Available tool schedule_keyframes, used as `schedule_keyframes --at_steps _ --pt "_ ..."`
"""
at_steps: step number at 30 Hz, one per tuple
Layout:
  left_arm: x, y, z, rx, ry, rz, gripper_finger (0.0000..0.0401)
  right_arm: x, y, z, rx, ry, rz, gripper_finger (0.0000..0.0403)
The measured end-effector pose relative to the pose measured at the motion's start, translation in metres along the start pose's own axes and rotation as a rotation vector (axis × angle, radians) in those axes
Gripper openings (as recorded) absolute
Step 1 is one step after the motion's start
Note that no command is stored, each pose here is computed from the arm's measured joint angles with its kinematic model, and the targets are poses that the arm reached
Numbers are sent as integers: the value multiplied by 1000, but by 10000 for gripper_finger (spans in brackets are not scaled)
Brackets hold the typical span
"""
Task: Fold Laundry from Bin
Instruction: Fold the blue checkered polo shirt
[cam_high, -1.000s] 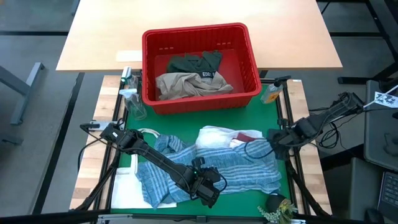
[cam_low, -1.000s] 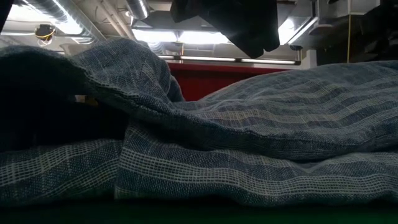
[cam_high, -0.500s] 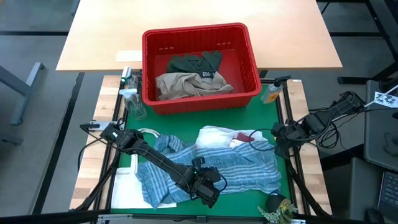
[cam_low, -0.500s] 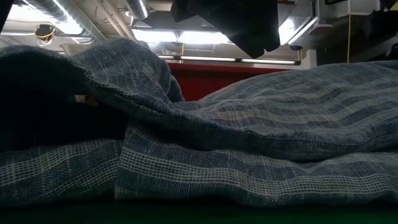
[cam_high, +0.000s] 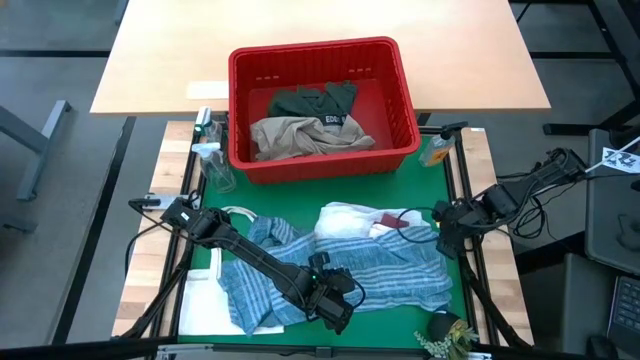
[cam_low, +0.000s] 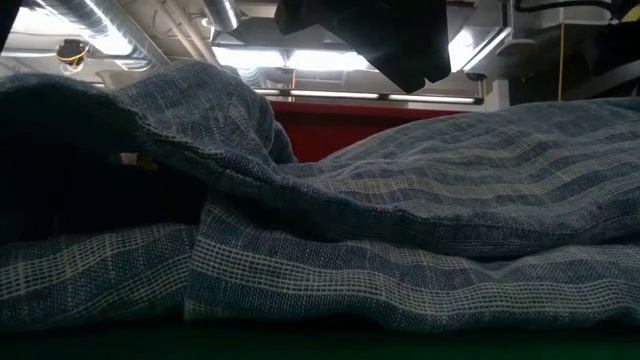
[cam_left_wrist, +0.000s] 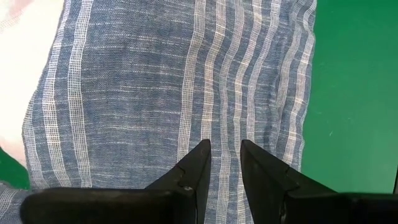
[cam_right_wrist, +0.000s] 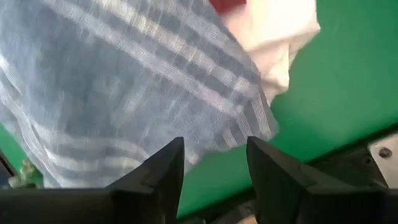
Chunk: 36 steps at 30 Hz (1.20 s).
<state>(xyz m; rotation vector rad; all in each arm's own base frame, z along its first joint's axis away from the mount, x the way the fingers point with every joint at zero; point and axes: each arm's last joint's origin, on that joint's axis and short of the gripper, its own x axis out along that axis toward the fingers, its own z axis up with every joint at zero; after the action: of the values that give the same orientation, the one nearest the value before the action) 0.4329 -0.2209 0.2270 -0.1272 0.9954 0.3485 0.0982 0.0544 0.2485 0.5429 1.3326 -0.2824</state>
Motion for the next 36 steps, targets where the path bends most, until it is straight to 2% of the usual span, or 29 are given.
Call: schedule_keyframes --at_steps 5,11,16,26,31,36 --pt "0 0 0 0 0 0 82 0 -6 6 76 -10 -21 171" --pt "0 0 0 0 0 0 82 12 -17 13 221 17 -49 170" --pt "0 0 0 1 0 0 82 14 -16 19 236 47 8 170" --pt "0 0 0 1 -1 1 82 17 -12 22 256 68 14 170" --pt "0 0 0 1 -1 1 82 27 -4 26 277 132 96 170" --pt "-1 -2 -1 3 -3 -3 82 40 -7 23 286 178 40 170"
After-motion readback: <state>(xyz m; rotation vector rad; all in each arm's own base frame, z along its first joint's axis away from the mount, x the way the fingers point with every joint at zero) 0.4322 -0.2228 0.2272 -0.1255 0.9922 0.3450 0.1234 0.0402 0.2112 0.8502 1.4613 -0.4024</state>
